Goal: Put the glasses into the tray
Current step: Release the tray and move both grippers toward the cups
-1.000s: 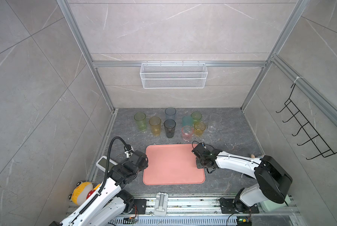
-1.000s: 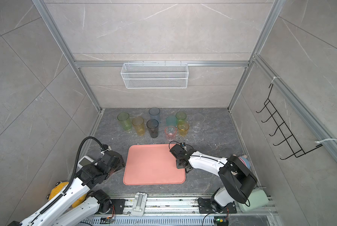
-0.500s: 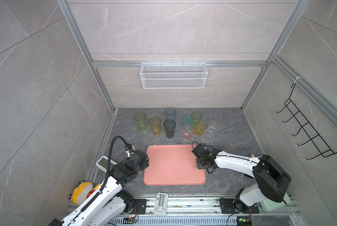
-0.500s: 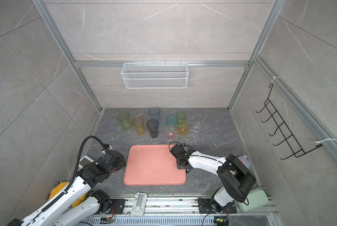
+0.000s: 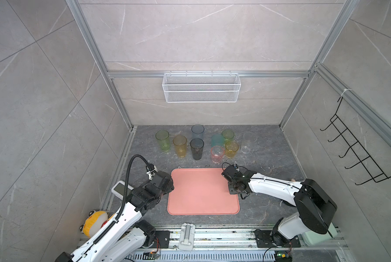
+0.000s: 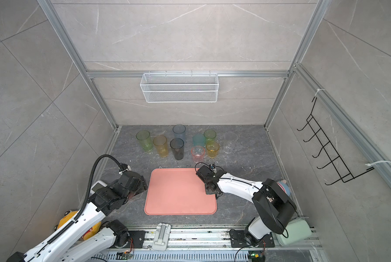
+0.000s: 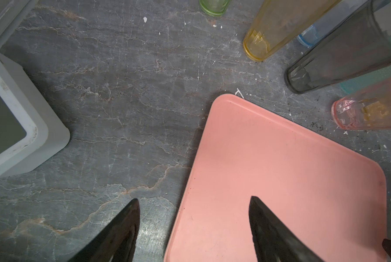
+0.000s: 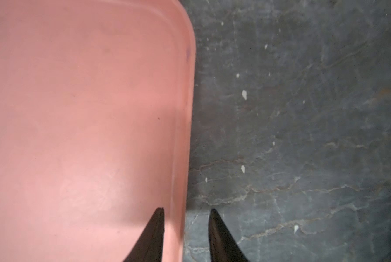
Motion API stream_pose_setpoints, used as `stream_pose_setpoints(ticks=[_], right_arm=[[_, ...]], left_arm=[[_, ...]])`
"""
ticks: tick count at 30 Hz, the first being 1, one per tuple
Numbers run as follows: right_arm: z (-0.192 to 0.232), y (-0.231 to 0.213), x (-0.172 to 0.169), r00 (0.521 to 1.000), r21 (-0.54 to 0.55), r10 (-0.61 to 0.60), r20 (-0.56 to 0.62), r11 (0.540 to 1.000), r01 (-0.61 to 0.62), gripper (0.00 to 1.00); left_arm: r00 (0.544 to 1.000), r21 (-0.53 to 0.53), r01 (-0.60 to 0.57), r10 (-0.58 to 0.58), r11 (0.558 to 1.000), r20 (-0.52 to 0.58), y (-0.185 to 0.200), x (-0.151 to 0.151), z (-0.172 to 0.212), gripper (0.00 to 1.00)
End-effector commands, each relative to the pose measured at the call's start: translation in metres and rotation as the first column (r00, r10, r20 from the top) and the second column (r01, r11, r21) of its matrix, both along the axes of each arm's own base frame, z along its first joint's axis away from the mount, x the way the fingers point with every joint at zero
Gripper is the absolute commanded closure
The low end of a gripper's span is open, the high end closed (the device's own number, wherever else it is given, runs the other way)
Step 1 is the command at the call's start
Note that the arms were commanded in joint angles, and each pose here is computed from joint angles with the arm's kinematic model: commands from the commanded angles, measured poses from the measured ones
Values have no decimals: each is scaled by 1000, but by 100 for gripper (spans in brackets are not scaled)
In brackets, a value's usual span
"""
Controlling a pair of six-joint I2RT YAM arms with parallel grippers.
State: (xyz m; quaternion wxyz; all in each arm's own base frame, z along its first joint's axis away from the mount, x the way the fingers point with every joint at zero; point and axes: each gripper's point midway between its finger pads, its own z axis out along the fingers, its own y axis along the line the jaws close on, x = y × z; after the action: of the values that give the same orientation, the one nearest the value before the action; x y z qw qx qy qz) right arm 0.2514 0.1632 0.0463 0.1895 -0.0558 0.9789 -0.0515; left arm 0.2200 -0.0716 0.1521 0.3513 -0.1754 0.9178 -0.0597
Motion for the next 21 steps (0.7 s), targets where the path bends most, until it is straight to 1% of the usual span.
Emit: stream_pose_setpoints(ticks=[1, 5, 9, 14, 17, 21], right_arm=[[42, 6, 13, 996, 35, 35, 88, 999, -38, 61], [87, 16, 25, 975, 102, 60, 214, 991, -84, 57], [128, 25, 38, 937, 158, 71, 343, 978, -133, 56], [170, 38, 56, 870, 191, 82, 487, 961, -198, 51], [189, 43, 66, 827, 198, 74, 558, 955, -220, 48], [202, 47, 76, 778, 199, 59, 625, 952, -232, 44]], left_arm=[[998, 8, 24, -24, 1000, 52, -5, 11, 22, 22], [997, 35, 47, -49, 998, 63, -10, 22, 35, 22], [993, 58, 64, -69, 996, 92, -16, 33, 51, 20], [990, 109, 51, -65, 993, 127, -16, 50, 72, 11], [988, 112, 49, -65, 992, 141, -18, 60, 81, 9], [988, 106, 44, -59, 993, 141, -19, 74, 90, 7]])
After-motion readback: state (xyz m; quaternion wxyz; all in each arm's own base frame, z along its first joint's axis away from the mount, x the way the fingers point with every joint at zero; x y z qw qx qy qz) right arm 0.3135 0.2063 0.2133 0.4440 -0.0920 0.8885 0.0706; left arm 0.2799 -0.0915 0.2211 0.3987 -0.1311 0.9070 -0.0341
